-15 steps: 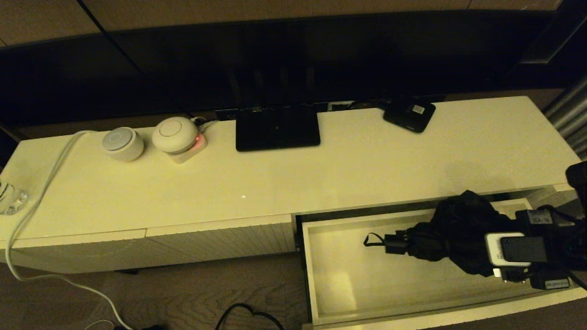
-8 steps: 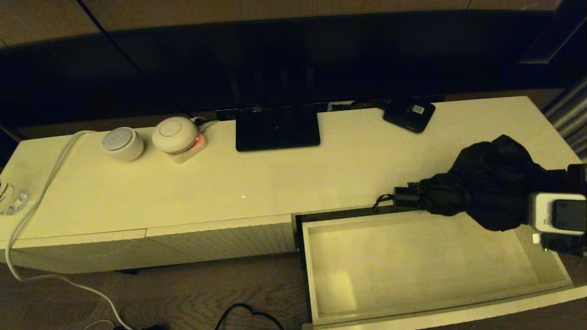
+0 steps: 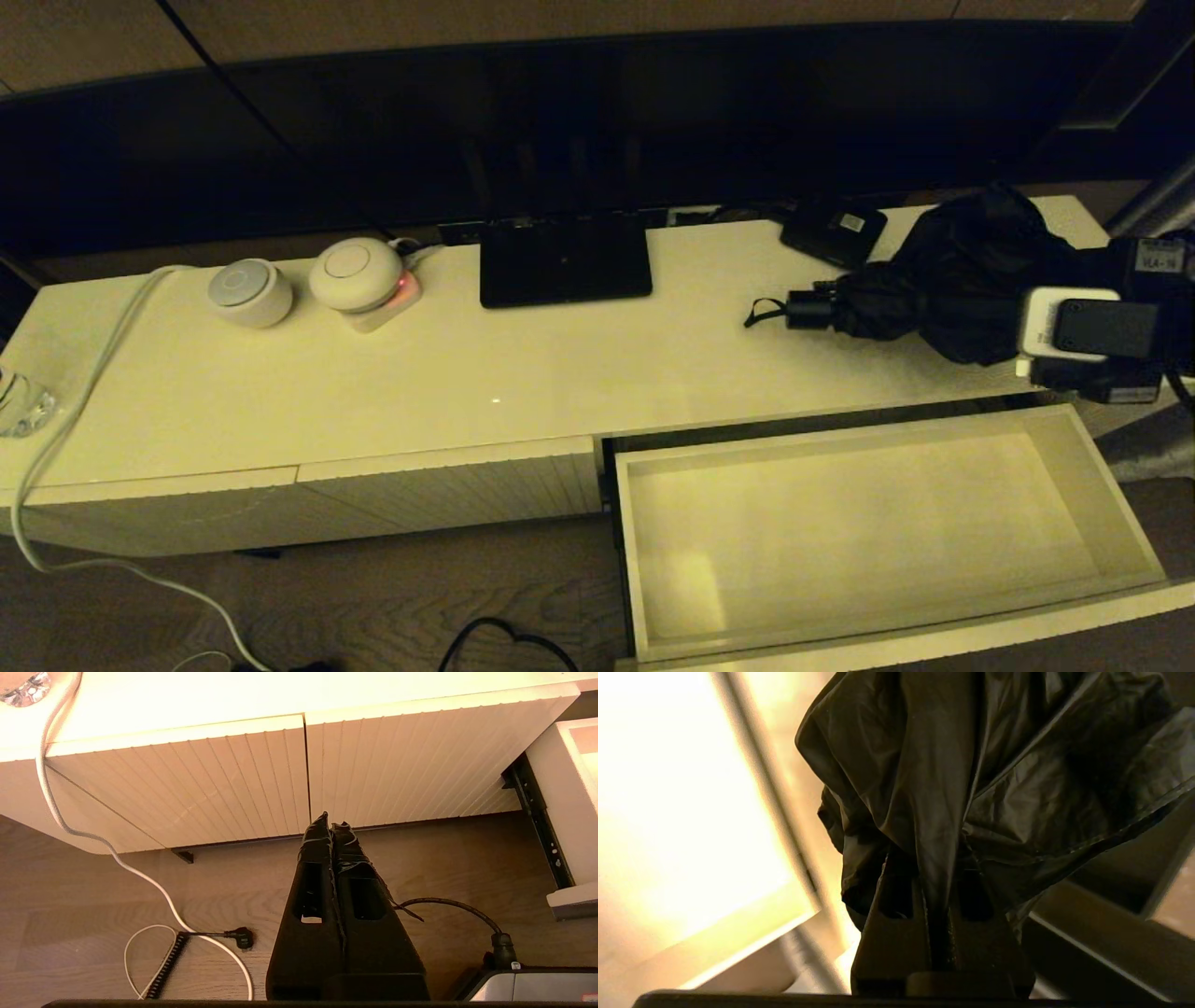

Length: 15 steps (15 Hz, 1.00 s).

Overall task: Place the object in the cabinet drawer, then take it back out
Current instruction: Take the umbrella out of the drawer and put it on the table

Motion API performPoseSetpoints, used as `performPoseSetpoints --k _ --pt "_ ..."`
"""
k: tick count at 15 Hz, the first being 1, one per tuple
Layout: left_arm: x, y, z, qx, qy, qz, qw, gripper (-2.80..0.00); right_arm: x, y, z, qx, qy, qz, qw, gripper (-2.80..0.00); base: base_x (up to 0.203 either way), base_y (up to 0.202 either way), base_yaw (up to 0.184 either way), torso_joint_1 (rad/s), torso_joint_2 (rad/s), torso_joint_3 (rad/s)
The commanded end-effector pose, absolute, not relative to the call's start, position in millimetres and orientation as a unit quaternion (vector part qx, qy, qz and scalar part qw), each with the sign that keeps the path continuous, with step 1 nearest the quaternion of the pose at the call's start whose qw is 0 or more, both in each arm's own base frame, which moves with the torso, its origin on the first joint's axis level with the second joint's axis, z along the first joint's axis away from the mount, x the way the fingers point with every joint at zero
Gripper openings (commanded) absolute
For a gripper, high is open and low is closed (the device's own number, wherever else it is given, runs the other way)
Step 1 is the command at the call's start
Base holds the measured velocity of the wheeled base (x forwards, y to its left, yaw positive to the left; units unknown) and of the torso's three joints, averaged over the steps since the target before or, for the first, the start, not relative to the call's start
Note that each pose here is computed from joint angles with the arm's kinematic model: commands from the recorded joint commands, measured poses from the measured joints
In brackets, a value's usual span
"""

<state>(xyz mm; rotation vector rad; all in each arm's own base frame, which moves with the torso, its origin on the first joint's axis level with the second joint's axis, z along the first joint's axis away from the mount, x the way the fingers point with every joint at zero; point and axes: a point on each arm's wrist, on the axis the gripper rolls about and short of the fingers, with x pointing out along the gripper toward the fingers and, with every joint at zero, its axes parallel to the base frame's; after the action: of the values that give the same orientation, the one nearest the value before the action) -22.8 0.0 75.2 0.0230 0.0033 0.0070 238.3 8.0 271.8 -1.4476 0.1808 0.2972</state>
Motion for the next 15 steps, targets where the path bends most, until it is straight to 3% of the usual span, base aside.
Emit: performPoseSetpoints --k 1,9,10,15 --pt "-22.6 0.0 74.3 0.012 0.003 0.004 1.0 -2.8 267.0 8.8 250.8 -0.659 0.104 0.156 0.729 -2.8 0.0 0.0 0.0 0.0 0.0 0.0" --pt "-22.6 0.0 74.3 0.012 0.003 0.004 1.0 -2.8 279.3 9.1 241.9 -0.663 0.089 0.142 0.729 -2.8 0.0 0.0 0.0 0.0 0.0 0.0" --pt "-22.6 0.0 74.3 0.012 0.003 0.004 1.0 -2.8 277.8 9.0 242.4 -0.663 0.09 0.141 0.729 0.0 0.0 0.0 0.0 0.0 0.0 0.0" --pt "-22.6 0.0 74.3 0.012 0.003 0.004 1.0 -2.8 279.0 9.0 240.3 -0.666 0.075 0.126 0.732 0.0 0.0 0.0 0.0 0.0 0.0 0.0"
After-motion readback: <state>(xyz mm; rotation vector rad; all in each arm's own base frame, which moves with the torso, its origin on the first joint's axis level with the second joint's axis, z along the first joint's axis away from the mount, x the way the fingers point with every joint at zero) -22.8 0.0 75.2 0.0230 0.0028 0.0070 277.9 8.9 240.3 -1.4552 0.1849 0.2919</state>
